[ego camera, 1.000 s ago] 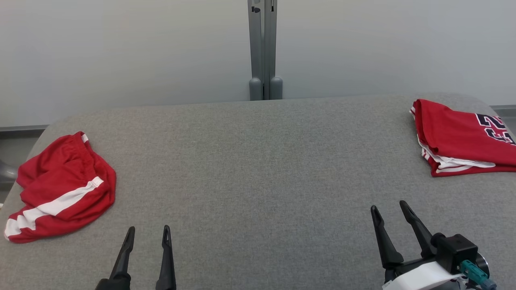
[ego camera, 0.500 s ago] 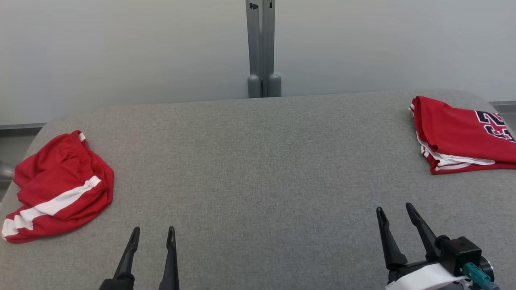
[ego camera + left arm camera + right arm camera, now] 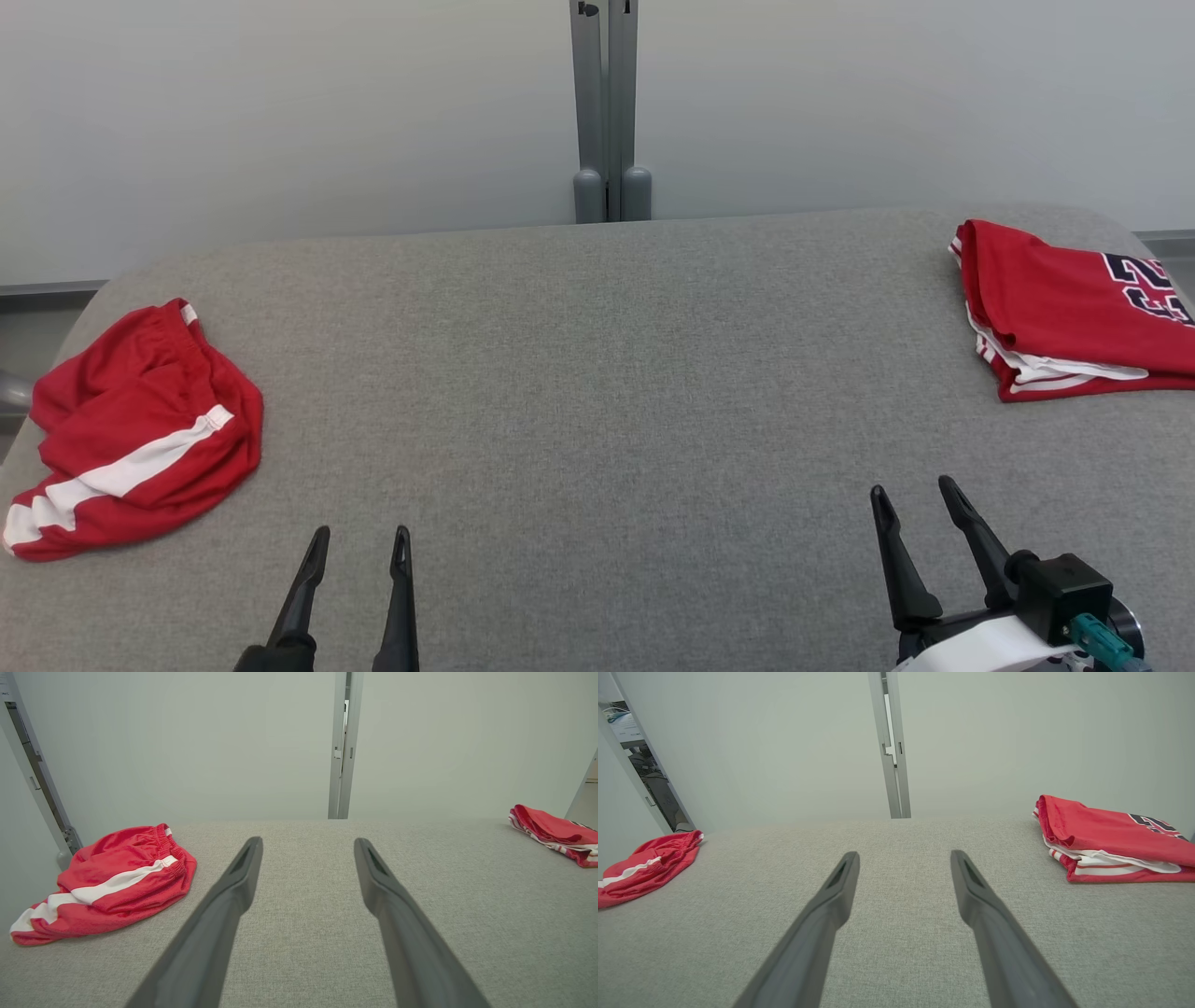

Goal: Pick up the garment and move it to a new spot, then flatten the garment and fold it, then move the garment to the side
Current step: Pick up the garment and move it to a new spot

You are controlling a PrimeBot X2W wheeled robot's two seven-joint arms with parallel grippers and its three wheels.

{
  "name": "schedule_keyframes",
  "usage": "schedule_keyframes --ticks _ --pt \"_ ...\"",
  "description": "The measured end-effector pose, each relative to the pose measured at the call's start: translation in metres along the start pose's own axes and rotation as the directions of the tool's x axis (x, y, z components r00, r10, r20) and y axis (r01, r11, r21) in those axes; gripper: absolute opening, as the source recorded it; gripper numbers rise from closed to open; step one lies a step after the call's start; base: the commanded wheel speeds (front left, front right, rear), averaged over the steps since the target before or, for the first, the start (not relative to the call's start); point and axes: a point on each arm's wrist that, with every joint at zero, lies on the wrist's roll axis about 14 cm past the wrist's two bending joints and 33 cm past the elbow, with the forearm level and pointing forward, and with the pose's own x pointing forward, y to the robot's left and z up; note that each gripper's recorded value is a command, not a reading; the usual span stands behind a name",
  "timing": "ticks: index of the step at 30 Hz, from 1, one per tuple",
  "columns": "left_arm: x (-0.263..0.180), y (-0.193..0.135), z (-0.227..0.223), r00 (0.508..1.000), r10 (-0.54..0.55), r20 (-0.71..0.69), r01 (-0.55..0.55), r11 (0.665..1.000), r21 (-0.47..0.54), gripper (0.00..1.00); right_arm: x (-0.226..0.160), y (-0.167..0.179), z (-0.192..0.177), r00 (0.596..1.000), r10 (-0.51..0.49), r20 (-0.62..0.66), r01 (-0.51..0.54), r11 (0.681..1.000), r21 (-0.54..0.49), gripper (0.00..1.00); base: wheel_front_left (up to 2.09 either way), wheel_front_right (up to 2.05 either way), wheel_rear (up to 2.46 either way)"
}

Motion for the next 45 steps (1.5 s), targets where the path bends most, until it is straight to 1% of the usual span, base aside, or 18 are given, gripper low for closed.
schedule_keyframes --ticks 20,28,34,45 --pt "0.003 0.0 -0.006 1.0 0.002 -0.02 -0.002 1.0 -0.007 1.0 0.0 -0.003 -0.006 1.0 -0.006 -0.02 0.006 1.0 -0.011 1.0 0.0 0.0 0.0" --pt "0.0 0.003 -0.006 1.0 0.014 -0.021 -0.015 1.0 -0.006 1.0 0.003 0.0 -0.006 1.0 0.006 -0.019 -0.006 1.0 -0.012 1.0 0.0 0.0 0.0" --pt "-0.006 0.012 -0.005 0.999 0.05 -0.017 -0.05 0.999 -0.003 1.0 0.008 0.012 -0.009 0.998 0.048 -0.03 -0.048 0.999 -0.006 1.0 0.0 0.0 0.0" --pt "-0.033 0.047 0.0 0.984 0.18 -0.005 -0.18 0.983 0.017 1.0 0.026 0.057 -0.02 0.981 0.188 -0.058 -0.187 0.982 0.023 1.0 0.0 0.0 0.0"
